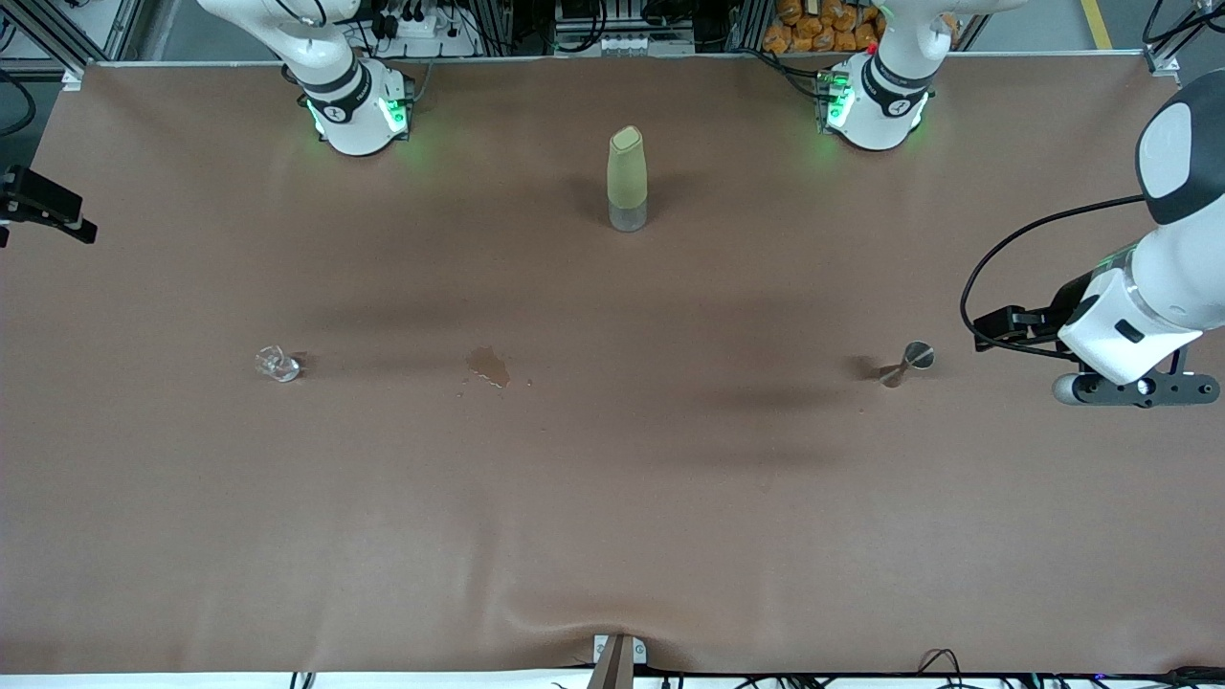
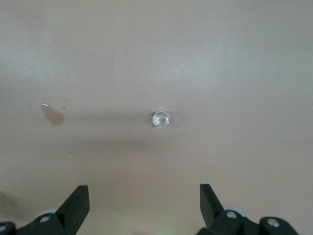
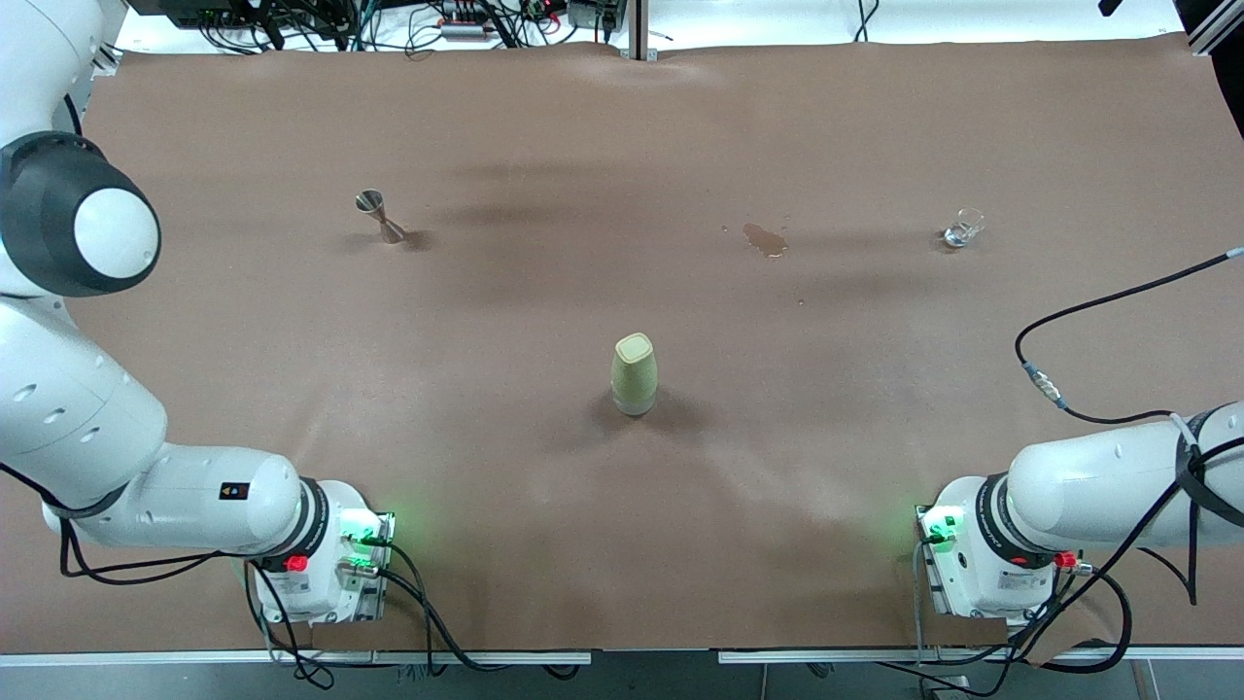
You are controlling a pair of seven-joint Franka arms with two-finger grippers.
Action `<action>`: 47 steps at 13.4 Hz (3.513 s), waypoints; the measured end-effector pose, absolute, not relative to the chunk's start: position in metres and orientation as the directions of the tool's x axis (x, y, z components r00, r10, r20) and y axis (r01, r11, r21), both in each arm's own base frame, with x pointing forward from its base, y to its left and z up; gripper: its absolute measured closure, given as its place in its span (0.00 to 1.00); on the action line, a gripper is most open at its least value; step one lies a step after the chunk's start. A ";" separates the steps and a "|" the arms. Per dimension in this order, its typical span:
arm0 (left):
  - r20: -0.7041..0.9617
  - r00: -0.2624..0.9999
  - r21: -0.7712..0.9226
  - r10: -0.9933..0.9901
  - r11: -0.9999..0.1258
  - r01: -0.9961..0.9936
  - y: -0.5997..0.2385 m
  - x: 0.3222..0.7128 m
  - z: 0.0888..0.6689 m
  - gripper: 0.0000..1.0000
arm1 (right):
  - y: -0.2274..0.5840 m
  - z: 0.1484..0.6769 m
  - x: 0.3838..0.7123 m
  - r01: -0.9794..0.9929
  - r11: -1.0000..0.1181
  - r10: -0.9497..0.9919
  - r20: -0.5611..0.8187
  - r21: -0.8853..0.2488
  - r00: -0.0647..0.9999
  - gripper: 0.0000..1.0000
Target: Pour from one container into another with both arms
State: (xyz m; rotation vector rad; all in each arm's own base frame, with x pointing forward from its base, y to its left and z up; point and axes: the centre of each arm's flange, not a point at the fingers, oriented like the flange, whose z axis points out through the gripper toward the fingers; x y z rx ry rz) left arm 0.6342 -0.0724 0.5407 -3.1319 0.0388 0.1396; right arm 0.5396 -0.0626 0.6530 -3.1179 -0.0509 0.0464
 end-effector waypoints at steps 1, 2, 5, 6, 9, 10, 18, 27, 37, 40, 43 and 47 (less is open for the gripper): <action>-0.090 0.996 -0.005 -0.024 -1.000 -0.025 -0.072 0.634 0.540 0.00 | -0.062 0.653 0.539 0.033 -0.999 0.034 -0.029 -0.023 0.999 0.00; -0.091 0.996 -0.005 -0.025 -1.000 -0.025 -0.072 0.634 0.540 0.00 | -0.061 0.654 0.539 0.035 -0.999 0.036 -0.027 -0.023 0.999 0.00; -0.091 0.996 -0.005 -0.025 -1.000 -0.025 -0.072 0.634 0.540 0.00 | -0.060 0.656 0.538 0.038 -0.999 0.038 -0.024 -0.023 0.999 0.00; -0.091 0.996 -0.005 -0.024 -1.000 -0.025 -0.072 0.634 0.540 0.00 | -0.060 0.656 0.538 0.037 -0.999 0.038 -0.024 -0.023 0.999 0.00; -0.091 0.996 -0.005 -0.024 -1.000 -0.025 -0.072 0.634 0.540 0.00 | -0.061 0.656 0.538 0.044 -0.999 0.045 -0.024 -0.023 0.999 0.00; -0.091 0.996 -0.005 -0.024 -1.000 -0.025 -0.072 0.634 0.540 0.00 | -0.061 0.656 0.538 0.053 -0.998 0.053 -0.023 -0.023 0.998 0.00; -0.092 0.995 -0.006 -0.024 -1.000 -0.025 -0.072 0.634 0.539 0.00 | -0.057 0.644 0.549 0.099 -0.993 0.100 -0.009 -0.061 0.995 0.00; -0.103 0.994 -0.007 -0.026 -1.000 -0.026 -0.073 0.633 0.539 0.00 | -0.102 0.616 0.553 0.417 -0.893 0.410 0.077 -0.171 0.909 0.00; -0.109 0.993 -0.005 -0.045 -0.999 -0.045 -0.084 0.631 0.537 0.00 | -0.243 0.523 0.524 0.711 -0.650 0.616 0.364 -0.267 0.699 0.00; -0.110 0.993 -0.005 -0.045 -0.999 -0.046 -0.084 0.631 0.537 0.00 | -0.265 0.496 0.524 0.757 -0.597 0.643 0.406 -0.266 0.650 0.00; -0.111 0.993 -0.005 -0.047 -0.999 -0.048 -0.084 0.631 0.536 0.00 | -0.286 0.453 0.521 0.803 -0.516 0.613 0.525 -0.300 0.590 0.00; -0.113 0.987 0.003 -0.111 -0.994 -0.112 -0.082 0.631 0.535 0.00 | -0.308 0.362 0.515 0.852 -0.382 0.548 0.656 -0.357 0.520 0.00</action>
